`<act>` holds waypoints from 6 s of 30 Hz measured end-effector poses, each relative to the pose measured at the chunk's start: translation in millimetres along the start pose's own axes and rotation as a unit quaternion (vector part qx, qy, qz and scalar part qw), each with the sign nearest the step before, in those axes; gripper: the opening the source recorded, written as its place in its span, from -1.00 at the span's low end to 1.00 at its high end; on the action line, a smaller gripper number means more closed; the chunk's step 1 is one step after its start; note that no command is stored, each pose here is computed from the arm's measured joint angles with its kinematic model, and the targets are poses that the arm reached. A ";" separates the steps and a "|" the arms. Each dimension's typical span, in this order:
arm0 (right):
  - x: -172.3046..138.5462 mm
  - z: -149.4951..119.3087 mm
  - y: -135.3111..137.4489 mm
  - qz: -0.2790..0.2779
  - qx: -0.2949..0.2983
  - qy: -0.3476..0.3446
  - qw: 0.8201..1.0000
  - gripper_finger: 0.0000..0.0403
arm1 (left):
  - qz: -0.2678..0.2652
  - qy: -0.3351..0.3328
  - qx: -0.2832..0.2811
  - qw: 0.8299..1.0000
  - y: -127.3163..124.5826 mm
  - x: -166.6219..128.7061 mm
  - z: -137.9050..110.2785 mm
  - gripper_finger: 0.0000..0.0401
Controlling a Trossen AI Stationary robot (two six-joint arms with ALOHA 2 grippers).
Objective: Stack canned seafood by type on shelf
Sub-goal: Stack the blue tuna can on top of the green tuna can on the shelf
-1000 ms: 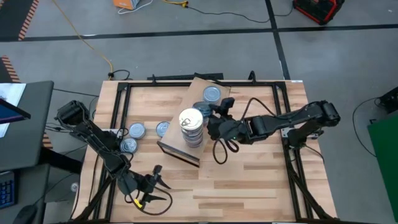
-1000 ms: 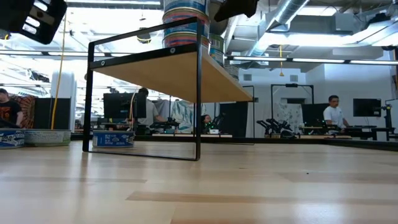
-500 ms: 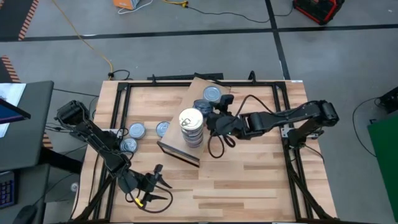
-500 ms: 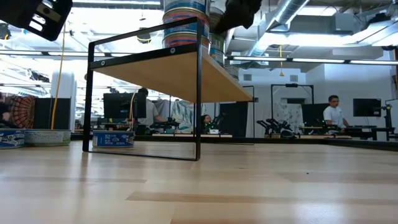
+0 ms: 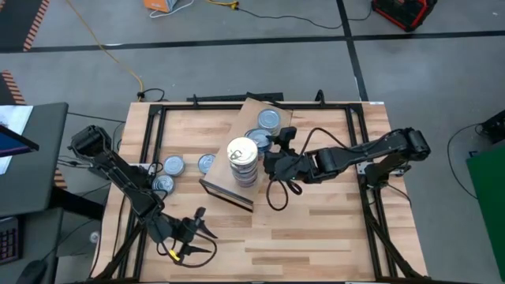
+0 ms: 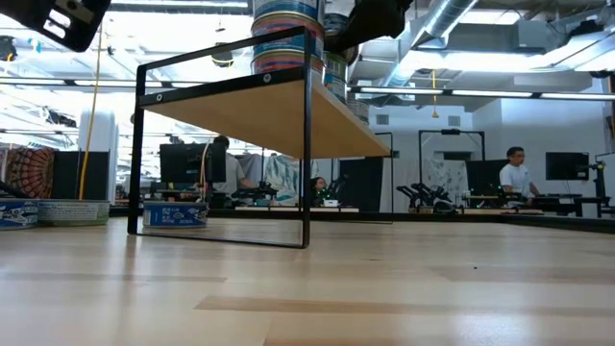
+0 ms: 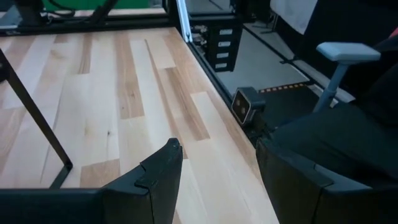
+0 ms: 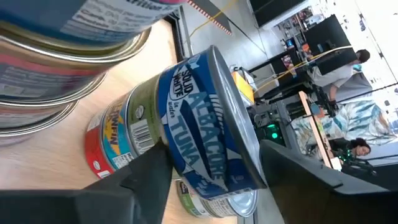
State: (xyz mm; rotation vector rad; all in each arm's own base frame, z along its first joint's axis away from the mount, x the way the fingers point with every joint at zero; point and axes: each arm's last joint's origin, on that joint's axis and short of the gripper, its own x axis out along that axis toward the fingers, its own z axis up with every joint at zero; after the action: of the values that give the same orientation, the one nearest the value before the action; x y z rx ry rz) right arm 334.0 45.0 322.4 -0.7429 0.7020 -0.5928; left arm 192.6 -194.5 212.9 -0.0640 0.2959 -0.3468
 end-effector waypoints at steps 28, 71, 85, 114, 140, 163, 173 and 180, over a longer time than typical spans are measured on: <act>-10.0 -1.4 5.0 0.001 -0.008 0.005 1.000 0.45 | 0.011 -0.031 -0.037 0.999 9.0 -22.4 22.8 0.01; 23.5 -214.8 6.3 0.050 0.249 0.577 0.776 0.45 | 0.101 0.041 -0.055 0.992 16.3 -24.8 2.6 0.01; 40.6 -243.7 -12.7 -0.024 0.279 0.604 0.746 0.44 | 0.106 0.052 -0.025 0.993 17.2 -25.1 0.8 0.01; 7.8 -127.8 105.2 0.204 0.205 0.451 0.844 0.44 | 0.103 0.052 -0.052 0.992 17.0 -25.1 0.4 0.01; -44.2 -72.1 181.7 0.358 0.254 0.228 0.869 0.44 | 0.111 0.136 -0.004 0.984 -5.9 73.3 -38.2 0.01; -40.2 -35.6 205.4 0.459 0.263 0.039 0.848 0.44 | 0.160 0.152 -0.107 0.969 43.9 110.5 -32.6 0.01; -42.1 -51.3 215.4 0.432 0.257 0.110 0.858 0.44 | 0.169 0.152 -0.094 0.969 44.7 110.2 -32.8 0.01; -30.8 -55.0 224.7 0.404 0.251 0.105 0.873 0.44 | 0.190 0.163 -0.080 0.965 57.1 121.6 -45.5 0.01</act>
State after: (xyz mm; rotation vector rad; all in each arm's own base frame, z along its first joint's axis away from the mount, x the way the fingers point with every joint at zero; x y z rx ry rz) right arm 326.0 179.1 131.5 0.1364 0.9282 -0.0593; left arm 306.9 -183.1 129.6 -0.1082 0.6513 0.0529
